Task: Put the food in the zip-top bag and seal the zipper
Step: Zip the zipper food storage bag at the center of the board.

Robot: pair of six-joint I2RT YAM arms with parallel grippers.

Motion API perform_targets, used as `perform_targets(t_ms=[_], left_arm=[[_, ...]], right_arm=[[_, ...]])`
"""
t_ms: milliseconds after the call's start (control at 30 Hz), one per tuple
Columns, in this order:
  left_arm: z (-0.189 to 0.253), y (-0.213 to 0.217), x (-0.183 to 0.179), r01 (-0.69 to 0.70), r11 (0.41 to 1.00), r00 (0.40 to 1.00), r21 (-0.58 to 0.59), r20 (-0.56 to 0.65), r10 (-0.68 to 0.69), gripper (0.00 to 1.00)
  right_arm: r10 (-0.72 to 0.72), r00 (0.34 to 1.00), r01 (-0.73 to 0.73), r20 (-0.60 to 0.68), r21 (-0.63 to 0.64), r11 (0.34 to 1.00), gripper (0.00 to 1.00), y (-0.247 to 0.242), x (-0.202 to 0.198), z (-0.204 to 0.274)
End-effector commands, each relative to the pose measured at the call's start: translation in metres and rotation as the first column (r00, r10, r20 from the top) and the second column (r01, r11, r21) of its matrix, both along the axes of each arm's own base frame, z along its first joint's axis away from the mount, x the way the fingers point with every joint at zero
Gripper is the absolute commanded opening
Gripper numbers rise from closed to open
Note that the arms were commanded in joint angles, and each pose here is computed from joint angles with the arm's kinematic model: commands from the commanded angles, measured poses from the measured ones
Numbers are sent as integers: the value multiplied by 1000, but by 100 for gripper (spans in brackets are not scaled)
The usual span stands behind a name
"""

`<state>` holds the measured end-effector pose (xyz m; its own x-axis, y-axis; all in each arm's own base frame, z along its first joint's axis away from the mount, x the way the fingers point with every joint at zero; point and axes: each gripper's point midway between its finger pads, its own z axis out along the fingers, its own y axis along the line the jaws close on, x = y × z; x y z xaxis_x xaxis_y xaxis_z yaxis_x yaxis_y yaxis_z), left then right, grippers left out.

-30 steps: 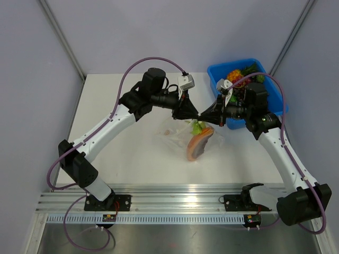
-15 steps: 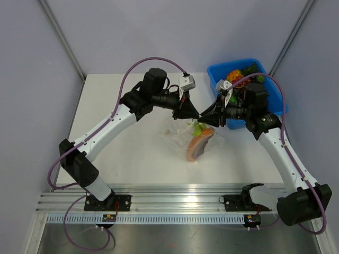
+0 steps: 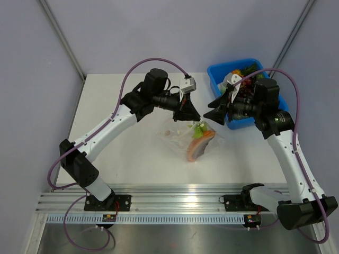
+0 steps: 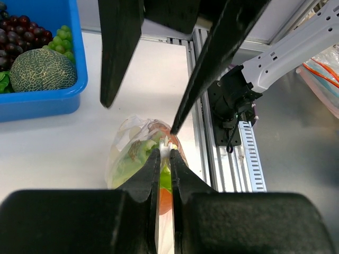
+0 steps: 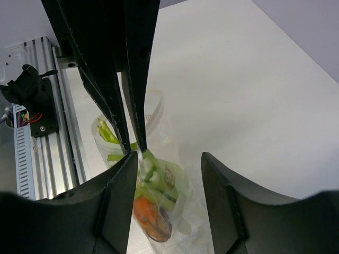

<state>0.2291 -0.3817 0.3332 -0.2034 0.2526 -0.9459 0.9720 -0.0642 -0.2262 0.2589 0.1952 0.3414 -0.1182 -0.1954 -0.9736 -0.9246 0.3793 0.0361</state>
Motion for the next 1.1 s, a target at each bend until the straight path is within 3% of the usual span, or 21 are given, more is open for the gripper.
perform_targets(t_ms=[0, 333, 600, 1067], left_arm=[[22, 0, -5, 36, 997, 999, -63, 42, -33, 0], [31, 5, 5, -70, 989, 997, -133, 12, 72, 0], [40, 8, 5, -70, 983, 997, -170, 12, 73, 0], [45, 8, 1, -42, 982, 999, -186, 2, 43, 0]], right_arm=[[14, 1000, -14, -12, 25, 1000, 58, -1, -3, 18], [64, 997, -62, -42, 55, 997, 58, 3, -18, 9], [67, 996, -65, -55, 28, 997, 58, 1, -20, -1], [135, 988, -129, -72, 83, 988, 45, 11, -13, -3]])
